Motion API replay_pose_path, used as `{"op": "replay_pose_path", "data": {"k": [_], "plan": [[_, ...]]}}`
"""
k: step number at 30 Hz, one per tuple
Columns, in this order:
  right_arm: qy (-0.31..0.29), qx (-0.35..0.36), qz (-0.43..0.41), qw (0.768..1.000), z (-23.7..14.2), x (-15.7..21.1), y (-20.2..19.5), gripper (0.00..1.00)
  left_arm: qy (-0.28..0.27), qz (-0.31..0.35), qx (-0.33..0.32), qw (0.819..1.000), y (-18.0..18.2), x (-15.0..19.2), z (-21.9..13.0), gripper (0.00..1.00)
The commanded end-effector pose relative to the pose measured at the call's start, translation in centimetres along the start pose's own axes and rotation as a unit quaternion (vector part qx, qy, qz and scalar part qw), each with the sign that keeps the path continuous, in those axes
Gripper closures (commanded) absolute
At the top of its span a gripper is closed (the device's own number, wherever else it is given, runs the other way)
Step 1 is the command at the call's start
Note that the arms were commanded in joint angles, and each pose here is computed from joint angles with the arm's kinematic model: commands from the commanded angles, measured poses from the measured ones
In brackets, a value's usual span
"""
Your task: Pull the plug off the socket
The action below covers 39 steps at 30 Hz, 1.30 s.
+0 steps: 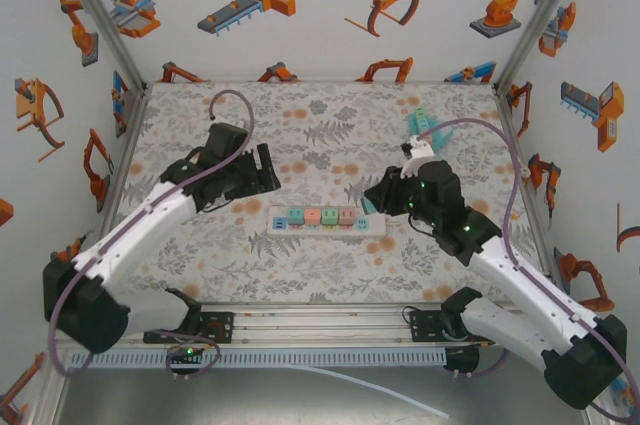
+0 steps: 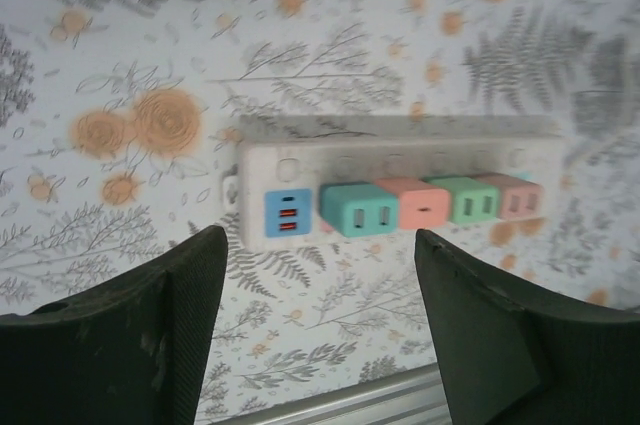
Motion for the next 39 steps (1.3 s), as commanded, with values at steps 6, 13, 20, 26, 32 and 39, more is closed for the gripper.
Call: {"op": "replay_pose_path", "data": {"k": [6,13,20,26,32,39], "plan": [[0.026,0.058,0.266,0.962,0.0,6.0,-4.7,0.83,-0.164,0.174,0.208,0.948,-1.6,1.1,-7.3,0.22],[0.048,0.079,0.304,0.948,1.4,10.3,-7.8,0.83,-0.149,0.350,0.336,0.862,-2.4,4.6,-9.4,0.03],[0.080,0.096,0.293,0.948,3.2,12.4,-8.5,0.78,-0.104,0.424,0.399,0.806,-3.7,6.4,-8.6,0.03],[0.096,0.120,0.281,0.947,3.5,13.3,-8.8,0.57,-0.086,0.452,0.425,0.780,-5.4,7.0,-7.5,0.03],[0.087,0.143,0.270,0.948,2.6,13.3,-9.2,0.49,-0.086,0.460,0.411,0.783,-6.1,7.0,-6.5,0.03],[0.054,0.146,0.244,0.957,1.0,12.3,-8.9,0.44,-0.113,0.461,0.396,0.786,-6.3,6.7,-6.6,0.03]]}}
Point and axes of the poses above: each hand's point on the last joint's axis, 136 mm out from that joint toward the fingers, its own z axis out along the fingers, its own y axis along the line the jaws close on, x = y × z, the point moved 10 cm from there along -z, back along the fingers, and after that the axes turned 9 degrees about z, right-handed, at the moved point
